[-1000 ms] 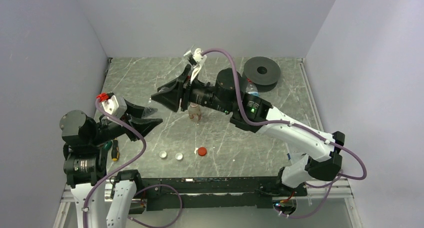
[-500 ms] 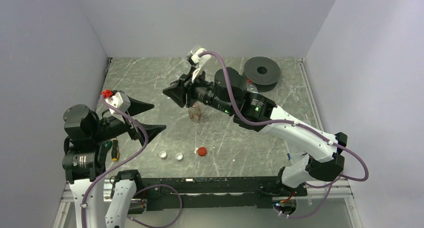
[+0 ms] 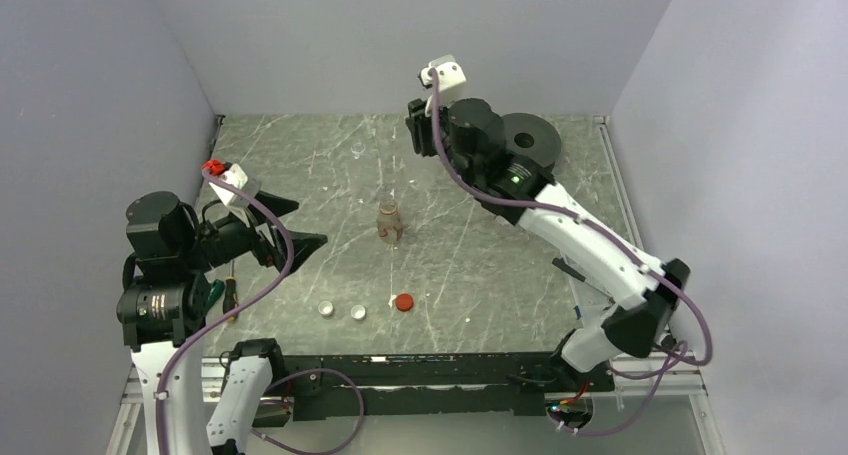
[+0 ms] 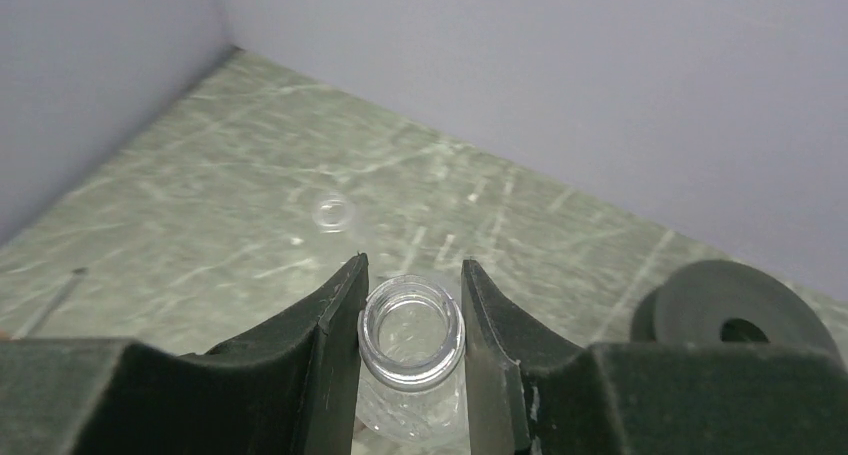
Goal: Unscrew the bottle caps
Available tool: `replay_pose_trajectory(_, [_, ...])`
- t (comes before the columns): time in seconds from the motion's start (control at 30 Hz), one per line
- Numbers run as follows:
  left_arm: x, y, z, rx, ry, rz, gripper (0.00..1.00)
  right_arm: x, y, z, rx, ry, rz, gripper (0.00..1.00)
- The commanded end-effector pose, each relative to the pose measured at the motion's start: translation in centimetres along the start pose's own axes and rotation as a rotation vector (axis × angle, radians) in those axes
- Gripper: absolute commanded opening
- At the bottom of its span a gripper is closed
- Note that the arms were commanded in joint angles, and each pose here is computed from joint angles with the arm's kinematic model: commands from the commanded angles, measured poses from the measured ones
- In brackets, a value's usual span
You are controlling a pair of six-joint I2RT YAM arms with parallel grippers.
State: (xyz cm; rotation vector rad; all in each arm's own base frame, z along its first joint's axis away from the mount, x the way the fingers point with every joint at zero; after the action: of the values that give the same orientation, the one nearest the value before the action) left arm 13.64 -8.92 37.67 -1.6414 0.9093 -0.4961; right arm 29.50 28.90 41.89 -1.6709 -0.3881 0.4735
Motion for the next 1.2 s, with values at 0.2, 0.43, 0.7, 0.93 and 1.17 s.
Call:
replay_pose_trajectory(0.2, [-0.8,-0.4,0.0,0.063,-0.074,-0.005,0.99,8.4,7.8,-3.3,0.006,0.186,0.033,0.0])
replay_pose_trajectory(0.43, [-1.0,-0.3,0.1,0.049,-0.103,0.008,0.99,11.3,12.8,-3.9,0.09,0.245,0.082,0.0])
replay_pose_trajectory(0.7, [-1.2,-0.2,0.1,0.058,-0.113,0.007,0.99,12.0,17.6,-3.6,0.112,0.289,0.137,0.0])
replay_pose_trajectory(0.93, [-1.4,-0.2,-0.1,0.072,-0.12,0.0,0.99,11.4,19.1,-3.5,0.131,0.3,0.16,0.06])
replay_pose_trajectory(1.17, [-1.4,-0.4,-0.3,0.077,-0.11,-0.01,0.99,10.8,19.3,-3.5,0.141,0.296,0.173,0.55])
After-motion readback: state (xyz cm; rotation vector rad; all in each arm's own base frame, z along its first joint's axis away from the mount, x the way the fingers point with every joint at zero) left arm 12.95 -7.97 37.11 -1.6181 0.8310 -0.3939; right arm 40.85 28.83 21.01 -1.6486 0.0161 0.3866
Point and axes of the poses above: each gripper's point midway between its finger pads, its own x axis out along the fingers, its own z axis along the line the jaws close on, y = z × x, the point moved 5 cm from there along -x, back along the fingers, and after that the axes turned 7 degrees about -x, right-handed, at the moved point
